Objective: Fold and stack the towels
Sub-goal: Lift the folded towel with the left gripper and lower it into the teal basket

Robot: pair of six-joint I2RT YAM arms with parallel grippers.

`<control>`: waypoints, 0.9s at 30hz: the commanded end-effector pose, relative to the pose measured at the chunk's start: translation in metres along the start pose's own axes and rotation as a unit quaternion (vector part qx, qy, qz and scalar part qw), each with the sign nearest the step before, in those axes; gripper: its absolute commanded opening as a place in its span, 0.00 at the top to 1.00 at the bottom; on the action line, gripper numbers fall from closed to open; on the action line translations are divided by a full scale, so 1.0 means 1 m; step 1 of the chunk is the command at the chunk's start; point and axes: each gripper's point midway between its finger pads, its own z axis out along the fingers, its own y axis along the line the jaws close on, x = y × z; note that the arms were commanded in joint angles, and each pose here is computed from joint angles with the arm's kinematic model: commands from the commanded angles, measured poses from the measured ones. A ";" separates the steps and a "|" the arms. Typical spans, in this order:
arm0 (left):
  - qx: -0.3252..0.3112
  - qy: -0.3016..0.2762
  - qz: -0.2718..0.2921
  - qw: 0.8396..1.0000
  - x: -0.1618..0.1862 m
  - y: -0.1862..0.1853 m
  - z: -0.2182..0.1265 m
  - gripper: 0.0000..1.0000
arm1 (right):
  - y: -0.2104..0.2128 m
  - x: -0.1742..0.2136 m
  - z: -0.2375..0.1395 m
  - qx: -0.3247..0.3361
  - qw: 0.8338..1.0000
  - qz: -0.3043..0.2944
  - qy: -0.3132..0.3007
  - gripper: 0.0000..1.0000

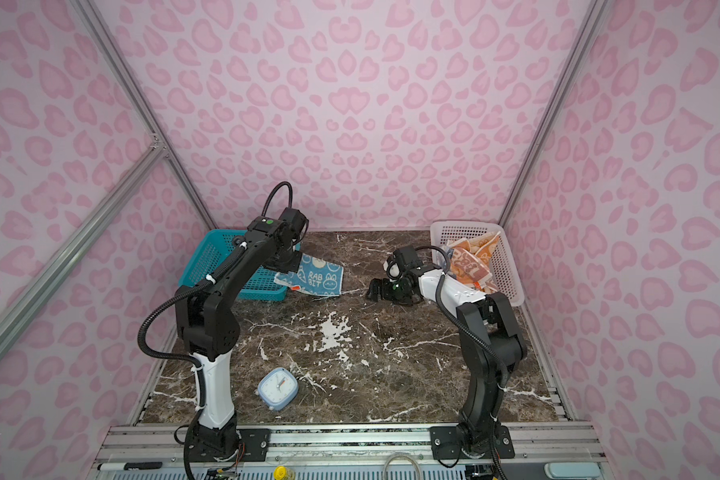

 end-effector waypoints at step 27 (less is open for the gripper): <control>-0.148 -0.026 0.063 0.987 -0.034 0.130 0.068 0.96 | 0.116 -0.030 -0.014 -0.074 0.987 -0.133 -0.044 0.01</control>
